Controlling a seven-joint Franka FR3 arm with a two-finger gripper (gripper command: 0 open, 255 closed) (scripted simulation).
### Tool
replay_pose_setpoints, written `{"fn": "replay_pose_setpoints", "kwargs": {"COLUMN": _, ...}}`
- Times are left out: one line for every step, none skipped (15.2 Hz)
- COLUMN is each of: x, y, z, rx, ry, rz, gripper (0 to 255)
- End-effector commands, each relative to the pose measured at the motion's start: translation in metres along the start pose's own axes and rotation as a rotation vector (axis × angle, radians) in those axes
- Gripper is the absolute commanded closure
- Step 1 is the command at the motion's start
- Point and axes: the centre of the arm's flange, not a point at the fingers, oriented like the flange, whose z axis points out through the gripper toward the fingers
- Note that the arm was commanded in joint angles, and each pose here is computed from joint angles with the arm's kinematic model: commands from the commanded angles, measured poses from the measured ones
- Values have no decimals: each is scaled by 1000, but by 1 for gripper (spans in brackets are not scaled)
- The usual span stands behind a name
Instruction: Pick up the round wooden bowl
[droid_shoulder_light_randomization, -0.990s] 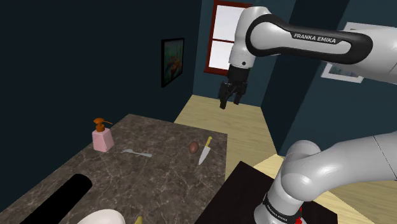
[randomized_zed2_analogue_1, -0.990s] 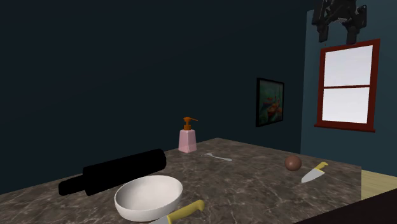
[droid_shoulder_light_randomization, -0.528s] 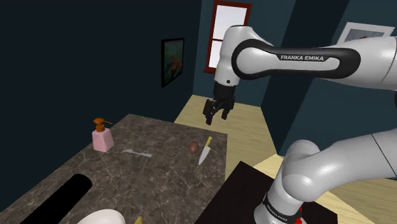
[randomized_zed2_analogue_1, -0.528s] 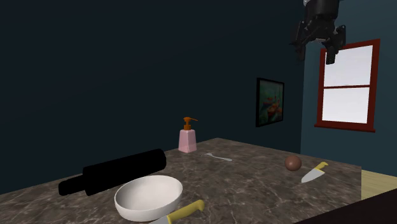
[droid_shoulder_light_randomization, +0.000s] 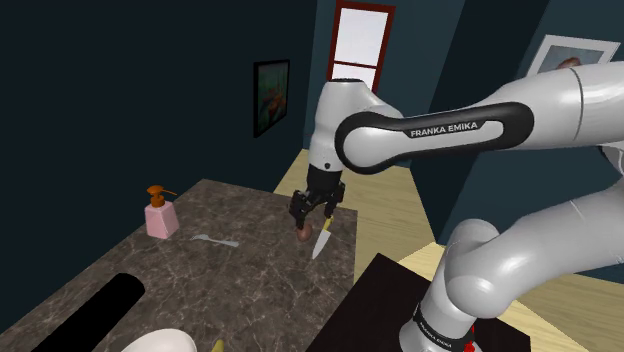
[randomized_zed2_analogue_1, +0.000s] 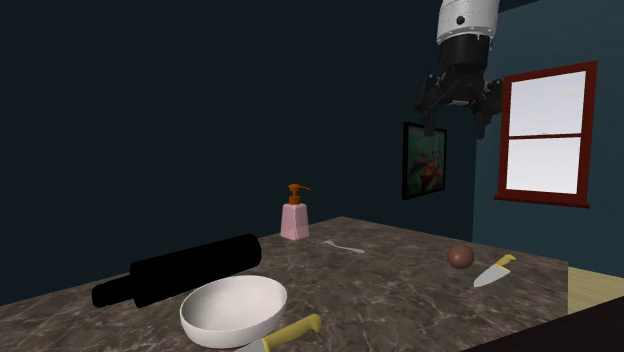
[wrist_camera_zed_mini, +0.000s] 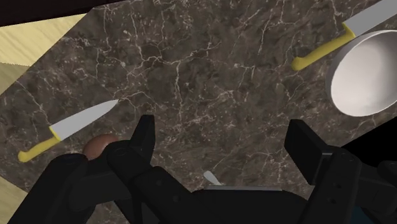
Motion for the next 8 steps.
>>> {"fn": "replay_pose_setpoints", "kwargs": {"x": 0, "y": -19, "z": 21, "rx": 4, "ry": 4, "rz": 9, "gripper": 0}}
{"fn": "replay_pose_setpoints", "kwargs": {"x": 1, "y": -29, "z": 30, "rx": 5, "ry": 6, "rz": 13, "gripper": 0}}
{"fn": "replay_pose_setpoints", "kwargs": {"x": 1, "y": -38, "z": 39, "rx": 6, "ry": 8, "rz": 17, "gripper": 0}}
{"fn": "replay_pose_setpoints", "kwargs": {"x": 1, "y": -47, "z": 48, "rx": 7, "ry": 9, "rz": 21, "gripper": 0}}
{"fn": "replay_pose_setpoints", "kwargs": {"x": 1, "y": -56, "z": 58, "rx": 9, "ry": 11, "rz": 25, "gripper": 0}}
{"fn": "replay_pose_setpoints", "kwargs": {"x": 2, "y": -65, "z": 67, "rx": 10, "ry": 13, "rz": 28, "gripper": 0}}
{"fn": "replay_pose_setpoints", "kwargs": {"x": 2, "y": -75, "z": 76, "rx": 11, "ry": 14, "rz": 32, "gripper": 0}}
{"fn": "replay_pose_setpoints", "kwargs": {"x": 3, "y": -84, "z": 85, "rx": 12, "ry": 16, "rz": 36, "gripper": 0}}
